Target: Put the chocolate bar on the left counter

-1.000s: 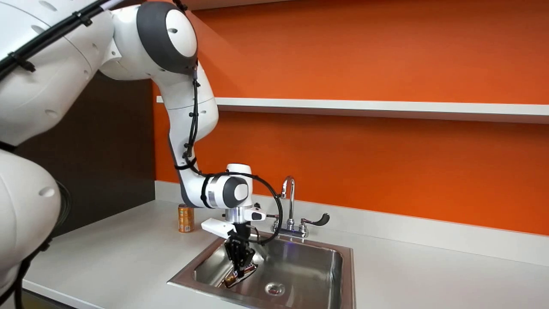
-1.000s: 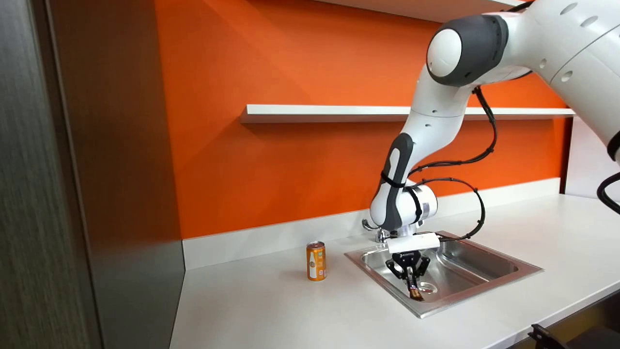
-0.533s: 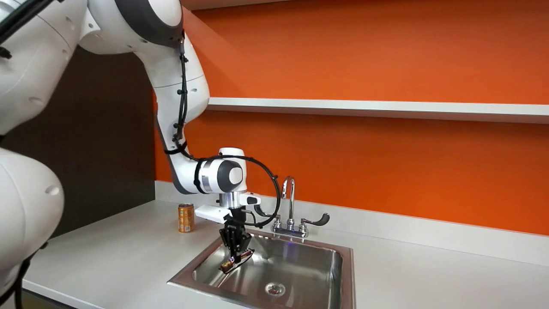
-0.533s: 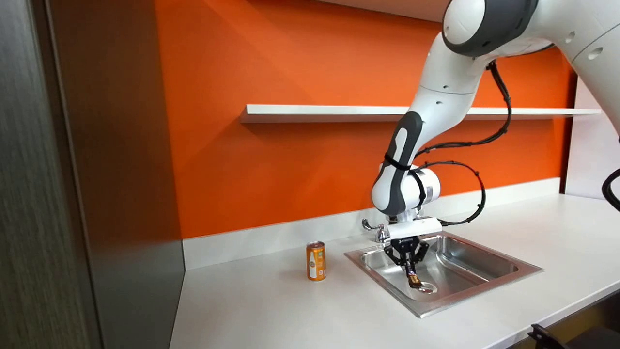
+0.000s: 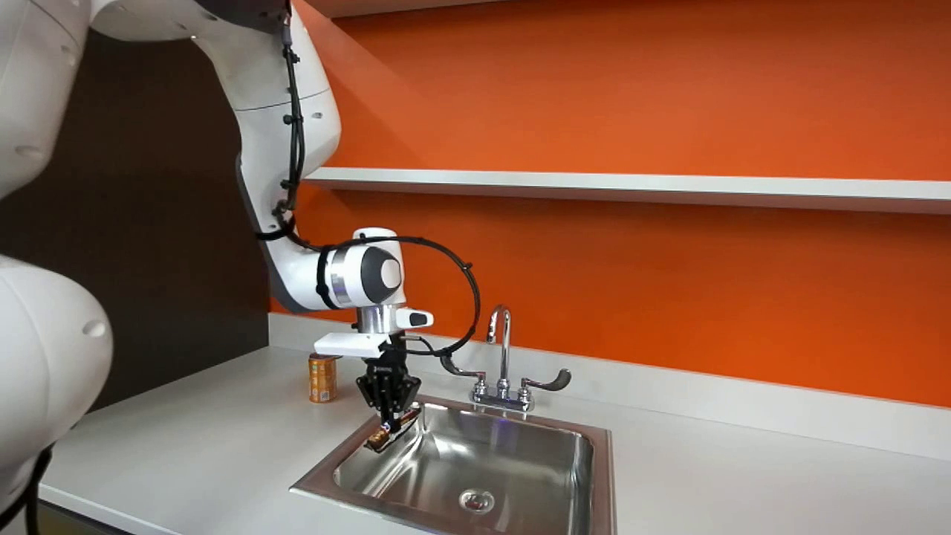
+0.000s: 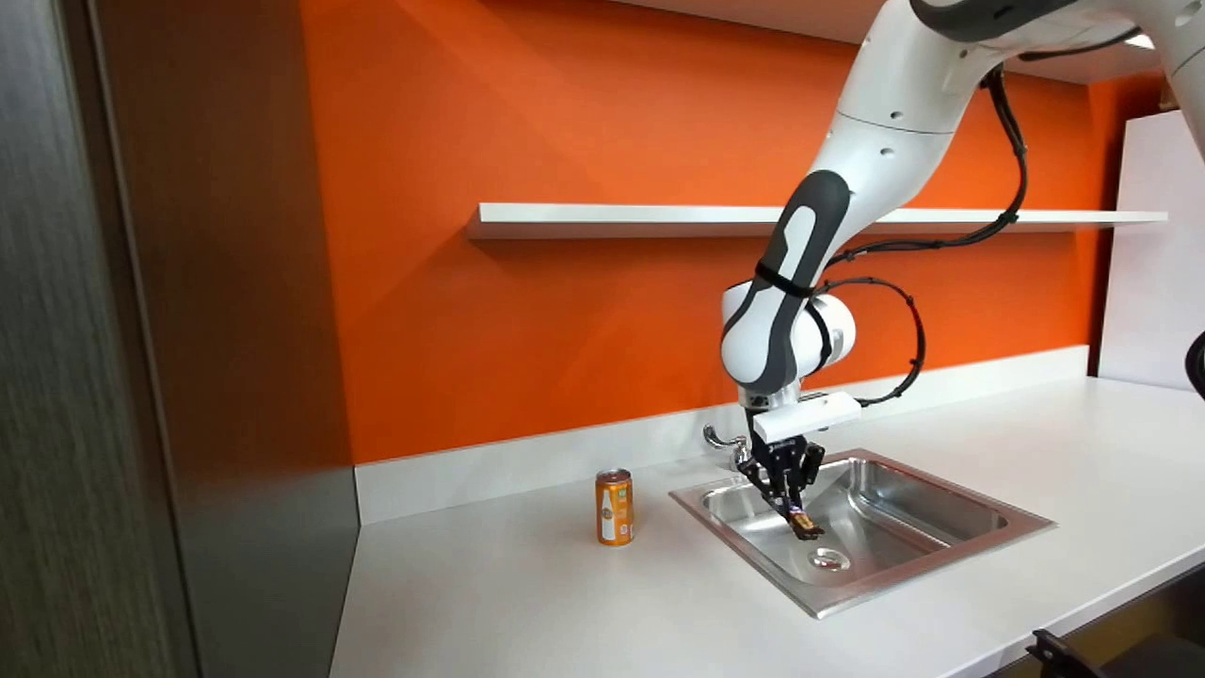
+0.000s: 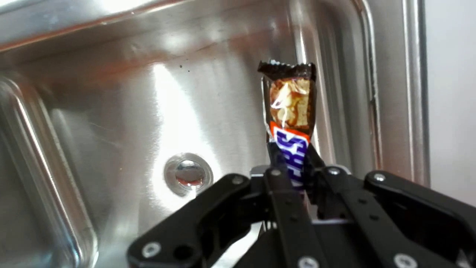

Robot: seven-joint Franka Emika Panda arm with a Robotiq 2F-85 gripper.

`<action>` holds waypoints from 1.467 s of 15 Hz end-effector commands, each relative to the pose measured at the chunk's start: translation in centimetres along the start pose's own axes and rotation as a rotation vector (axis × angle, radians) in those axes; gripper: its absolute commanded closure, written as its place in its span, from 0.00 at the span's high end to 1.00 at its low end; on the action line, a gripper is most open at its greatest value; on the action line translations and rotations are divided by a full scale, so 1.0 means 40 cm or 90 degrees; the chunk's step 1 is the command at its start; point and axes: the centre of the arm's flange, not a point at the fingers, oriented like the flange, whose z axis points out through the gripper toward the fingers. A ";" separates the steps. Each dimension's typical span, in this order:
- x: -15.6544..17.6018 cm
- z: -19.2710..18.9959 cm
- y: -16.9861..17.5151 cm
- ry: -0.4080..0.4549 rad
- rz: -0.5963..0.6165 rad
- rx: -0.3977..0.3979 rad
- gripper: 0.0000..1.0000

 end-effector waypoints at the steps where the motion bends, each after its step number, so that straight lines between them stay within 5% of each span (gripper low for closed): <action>1: -0.044 -0.064 -0.057 -0.008 -0.121 -0.016 0.04; 11: -0.106 -0.044 -0.332 -0.007 -0.444 -0.045 0.04; 15: -0.133 -0.008 -0.381 -0.024 -0.510 -0.044 0.04; 16: -0.138 -0.001 -0.382 -0.027 -0.515 -0.045 0.42; 17: -0.142 0.003 -0.379 -0.026 -0.519 -0.048 0.43; 22: -0.152 -0.022 -0.335 -0.008 -0.487 -0.040 0.80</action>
